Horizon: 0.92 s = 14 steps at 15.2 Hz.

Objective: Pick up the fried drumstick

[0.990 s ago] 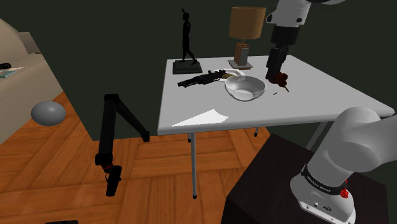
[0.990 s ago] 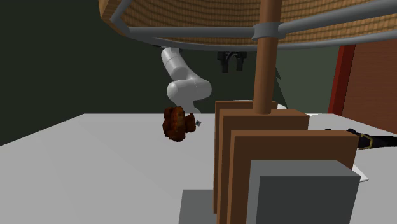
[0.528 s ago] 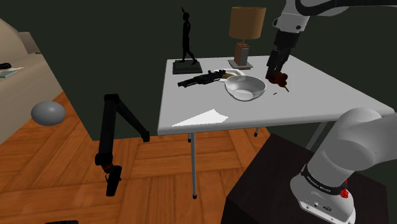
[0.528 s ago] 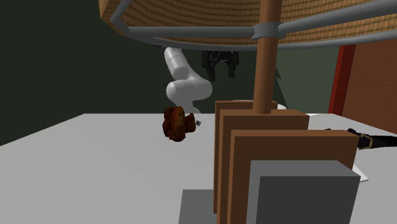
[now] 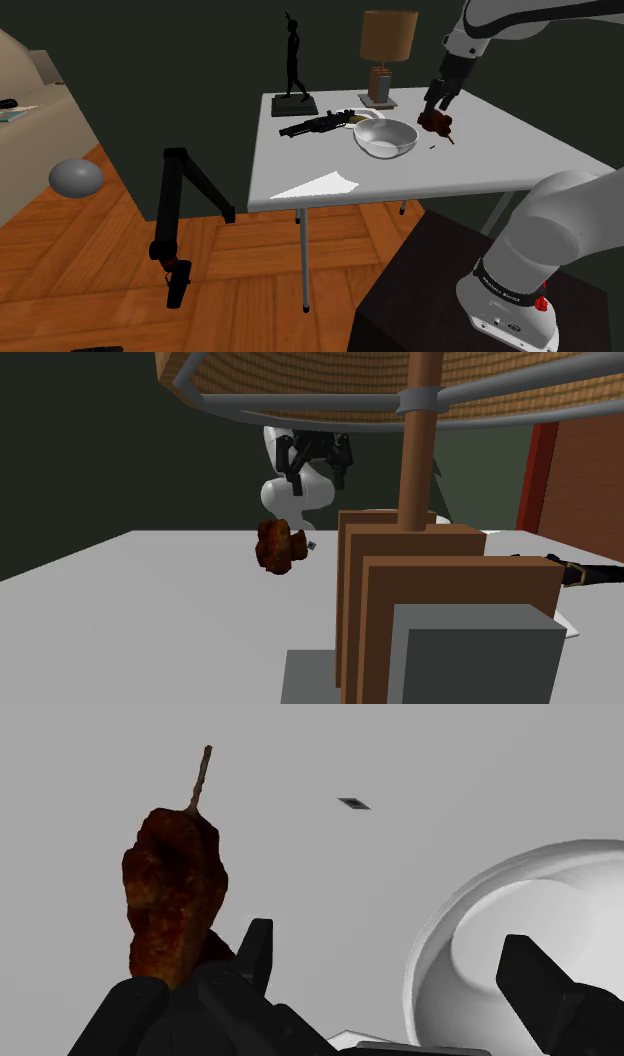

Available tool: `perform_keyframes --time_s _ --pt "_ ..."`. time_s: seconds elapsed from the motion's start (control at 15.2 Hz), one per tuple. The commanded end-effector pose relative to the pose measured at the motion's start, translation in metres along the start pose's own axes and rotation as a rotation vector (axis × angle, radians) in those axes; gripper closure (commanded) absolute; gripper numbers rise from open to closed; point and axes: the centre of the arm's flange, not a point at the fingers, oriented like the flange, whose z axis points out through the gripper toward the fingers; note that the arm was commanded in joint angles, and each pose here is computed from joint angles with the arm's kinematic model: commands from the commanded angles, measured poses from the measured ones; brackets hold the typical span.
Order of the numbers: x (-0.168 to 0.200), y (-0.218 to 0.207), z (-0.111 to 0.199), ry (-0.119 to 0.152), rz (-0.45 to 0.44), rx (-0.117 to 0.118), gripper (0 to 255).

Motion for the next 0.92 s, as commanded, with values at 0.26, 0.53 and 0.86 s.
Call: perform_keyframes --time_s 0.26,0.53,0.86 --pt "0.005 0.073 0.018 0.067 0.097 -0.015 0" --pt "0.005 0.104 0.029 0.094 0.138 -0.021 0" --pt "0.002 0.105 0.056 0.094 0.138 -0.021 0"
